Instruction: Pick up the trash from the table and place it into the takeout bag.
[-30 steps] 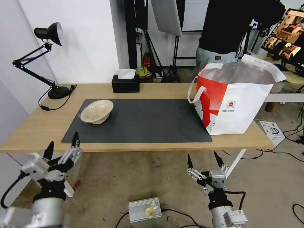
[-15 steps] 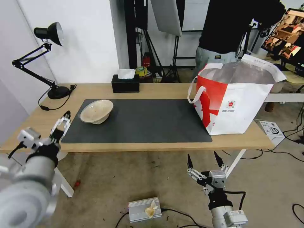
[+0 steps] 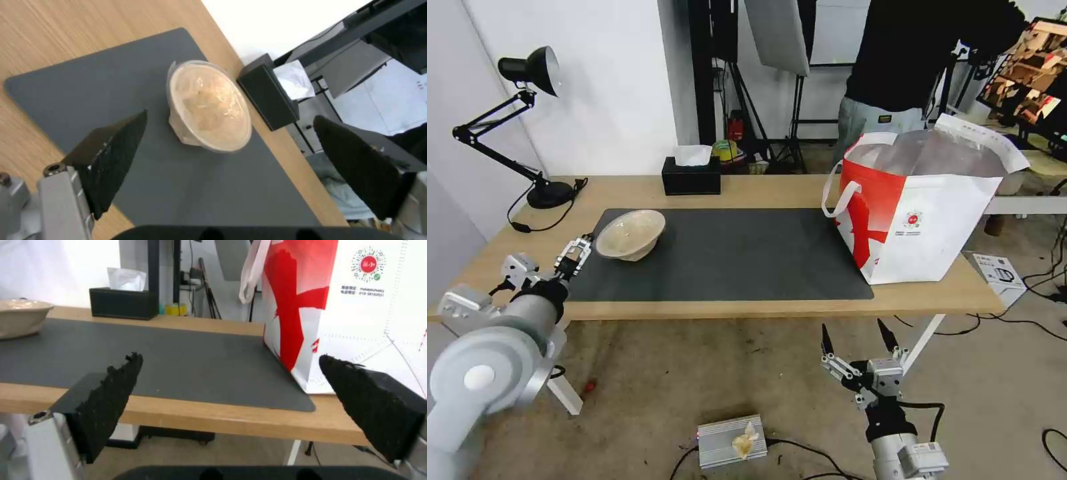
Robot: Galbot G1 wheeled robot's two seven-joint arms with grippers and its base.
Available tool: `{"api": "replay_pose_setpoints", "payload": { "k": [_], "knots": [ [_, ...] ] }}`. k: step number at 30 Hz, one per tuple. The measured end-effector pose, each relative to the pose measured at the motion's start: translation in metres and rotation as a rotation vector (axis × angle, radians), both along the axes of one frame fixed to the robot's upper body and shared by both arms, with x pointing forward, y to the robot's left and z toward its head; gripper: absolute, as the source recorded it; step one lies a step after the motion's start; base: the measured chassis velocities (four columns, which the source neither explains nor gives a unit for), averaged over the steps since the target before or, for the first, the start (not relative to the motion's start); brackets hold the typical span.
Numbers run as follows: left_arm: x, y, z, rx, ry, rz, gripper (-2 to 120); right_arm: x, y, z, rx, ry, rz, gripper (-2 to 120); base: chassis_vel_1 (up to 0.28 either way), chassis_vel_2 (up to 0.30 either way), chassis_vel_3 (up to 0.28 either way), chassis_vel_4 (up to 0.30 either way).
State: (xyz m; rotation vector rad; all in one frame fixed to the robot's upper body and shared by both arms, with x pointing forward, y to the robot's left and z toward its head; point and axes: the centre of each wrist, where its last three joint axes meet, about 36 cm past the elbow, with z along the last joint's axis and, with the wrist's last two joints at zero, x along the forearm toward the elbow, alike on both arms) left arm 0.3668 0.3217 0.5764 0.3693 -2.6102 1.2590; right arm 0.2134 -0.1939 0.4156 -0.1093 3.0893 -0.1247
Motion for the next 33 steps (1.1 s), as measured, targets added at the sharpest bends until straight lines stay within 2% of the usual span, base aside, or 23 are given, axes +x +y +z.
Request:
{"api": "replay_pose_setpoints", "payload": {
  "k": [16, 33],
  "knots": [
    [0.024, 0.016, -0.012, 0.024, 0.083, 0.055, 100, 0.000, 0.000, 0.000, 0.000, 0.000, 0.000, 100, 0.000, 0.000, 0.000, 0.000],
    [0.051, 0.016, -0.014, 0.031, 0.128, 0.028, 100, 0.000, 0.000, 0.000, 0.000, 0.000, 0.000, 100, 0.000, 0.000, 0.000, 0.000]
  ]
}}
